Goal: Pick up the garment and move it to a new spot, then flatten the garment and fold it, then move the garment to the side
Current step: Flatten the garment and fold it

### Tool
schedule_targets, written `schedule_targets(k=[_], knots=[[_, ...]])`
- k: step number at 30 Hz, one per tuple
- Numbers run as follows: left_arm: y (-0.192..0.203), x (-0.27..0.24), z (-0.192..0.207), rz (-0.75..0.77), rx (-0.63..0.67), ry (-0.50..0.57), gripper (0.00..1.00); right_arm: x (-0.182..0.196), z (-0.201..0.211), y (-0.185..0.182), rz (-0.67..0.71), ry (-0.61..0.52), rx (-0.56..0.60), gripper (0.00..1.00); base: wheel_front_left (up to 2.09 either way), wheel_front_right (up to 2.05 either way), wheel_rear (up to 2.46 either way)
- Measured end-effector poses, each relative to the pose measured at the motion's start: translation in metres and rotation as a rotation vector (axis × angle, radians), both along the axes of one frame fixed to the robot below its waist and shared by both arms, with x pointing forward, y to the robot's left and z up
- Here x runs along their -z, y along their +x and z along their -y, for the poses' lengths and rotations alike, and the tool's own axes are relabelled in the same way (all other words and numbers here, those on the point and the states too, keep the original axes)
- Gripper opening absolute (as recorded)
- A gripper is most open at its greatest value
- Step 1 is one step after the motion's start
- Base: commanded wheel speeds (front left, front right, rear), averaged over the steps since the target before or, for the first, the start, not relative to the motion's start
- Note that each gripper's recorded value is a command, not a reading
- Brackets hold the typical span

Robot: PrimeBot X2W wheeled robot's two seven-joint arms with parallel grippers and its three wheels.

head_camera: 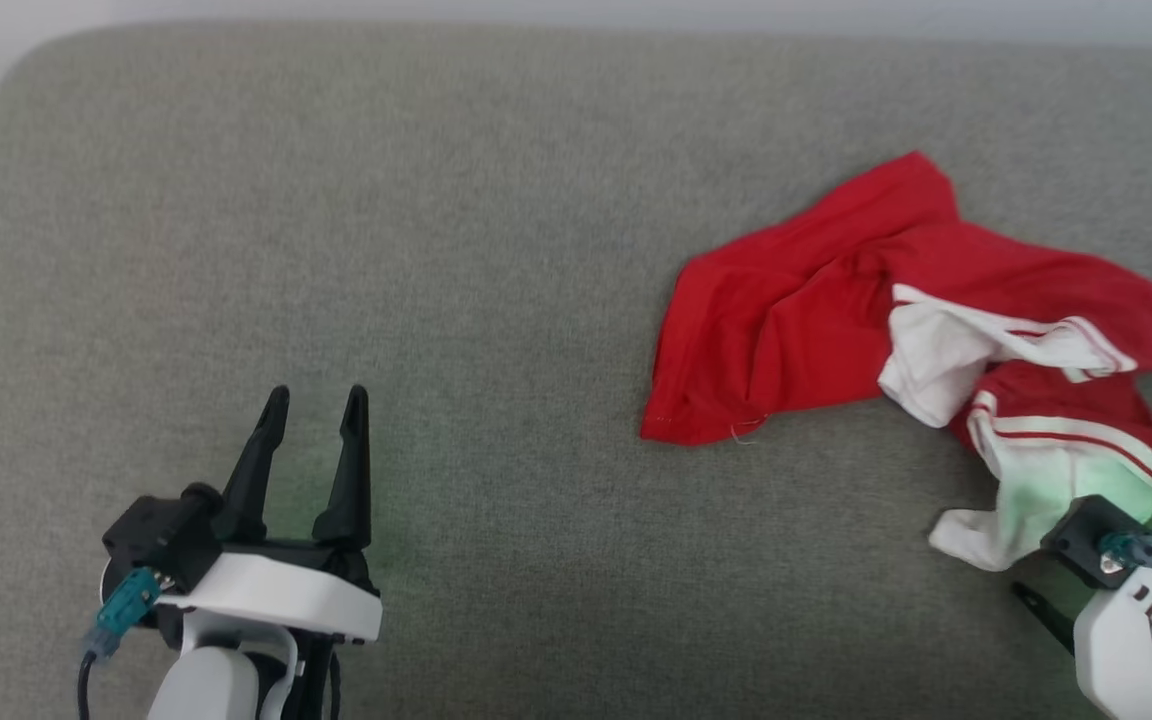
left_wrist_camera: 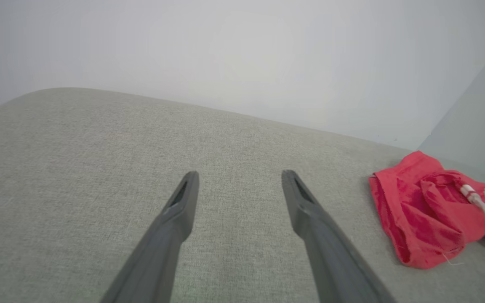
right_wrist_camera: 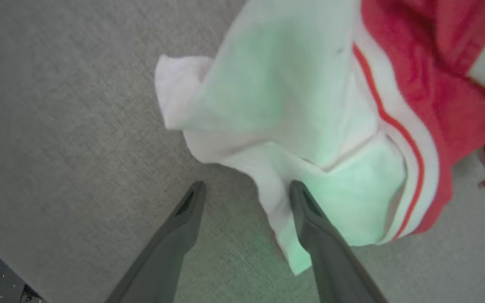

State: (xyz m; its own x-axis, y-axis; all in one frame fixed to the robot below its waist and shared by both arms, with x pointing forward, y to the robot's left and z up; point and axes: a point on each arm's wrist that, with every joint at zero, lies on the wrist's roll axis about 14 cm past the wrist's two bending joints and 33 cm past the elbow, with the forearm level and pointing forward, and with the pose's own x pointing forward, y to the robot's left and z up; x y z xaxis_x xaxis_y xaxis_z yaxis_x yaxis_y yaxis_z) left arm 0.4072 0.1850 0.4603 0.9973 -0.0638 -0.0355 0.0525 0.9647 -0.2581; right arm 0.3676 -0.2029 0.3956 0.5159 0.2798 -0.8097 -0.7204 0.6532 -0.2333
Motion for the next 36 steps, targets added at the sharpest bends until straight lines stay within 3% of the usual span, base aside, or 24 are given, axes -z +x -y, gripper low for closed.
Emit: schedule_targets(k=[4,5,6,7,13,26,32,36], knots=[[0.006,0.010,-0.001,-0.024,-0.004,-0.001,1.00,0.021,-0.001,0.002,-0.061,-0.034,-0.040,1.00,0.00,0.00,0.00],[0.006,0.011,-0.003,-0.028,-0.008,0.000,1.00,0.025,-0.002,0.002,-0.074,-0.037,-0.047,0.42,0.00,0.00,0.00],[0.006,0.013,-0.004,-0.035,-0.011,0.001,1.00,0.027,-0.004,0.003,-0.073,-0.033,-0.054,0.12,0.00,0.00,0.00],[0.005,0.014,-0.004,-0.037,-0.013,0.000,1.00,0.028,-0.004,0.005,-0.070,-0.037,-0.062,0.00,0.00,0.00,0.00],[0.008,0.014,-0.001,-0.035,0.000,0.002,1.00,0.022,0.006,0.018,-0.004,0.009,0.011,0.00,0.00,0.00,0.00],[0.027,0.019,0.044,-0.030,0.156,0.000,1.00,-0.024,0.168,0.029,0.211,-0.080,0.504,0.00,0.00,0.00,0.00],[0.035,0.020,0.051,-0.027,0.191,0.015,1.00,-0.025,0.212,0.031,0.252,-0.130,0.633,0.00,0.00,0.00,0.00],[0.036,0.021,0.053,-0.028,0.209,0.024,1.00,-0.011,0.210,0.029,0.243,-0.104,0.670,0.00,0.00,0.00,0.00]])
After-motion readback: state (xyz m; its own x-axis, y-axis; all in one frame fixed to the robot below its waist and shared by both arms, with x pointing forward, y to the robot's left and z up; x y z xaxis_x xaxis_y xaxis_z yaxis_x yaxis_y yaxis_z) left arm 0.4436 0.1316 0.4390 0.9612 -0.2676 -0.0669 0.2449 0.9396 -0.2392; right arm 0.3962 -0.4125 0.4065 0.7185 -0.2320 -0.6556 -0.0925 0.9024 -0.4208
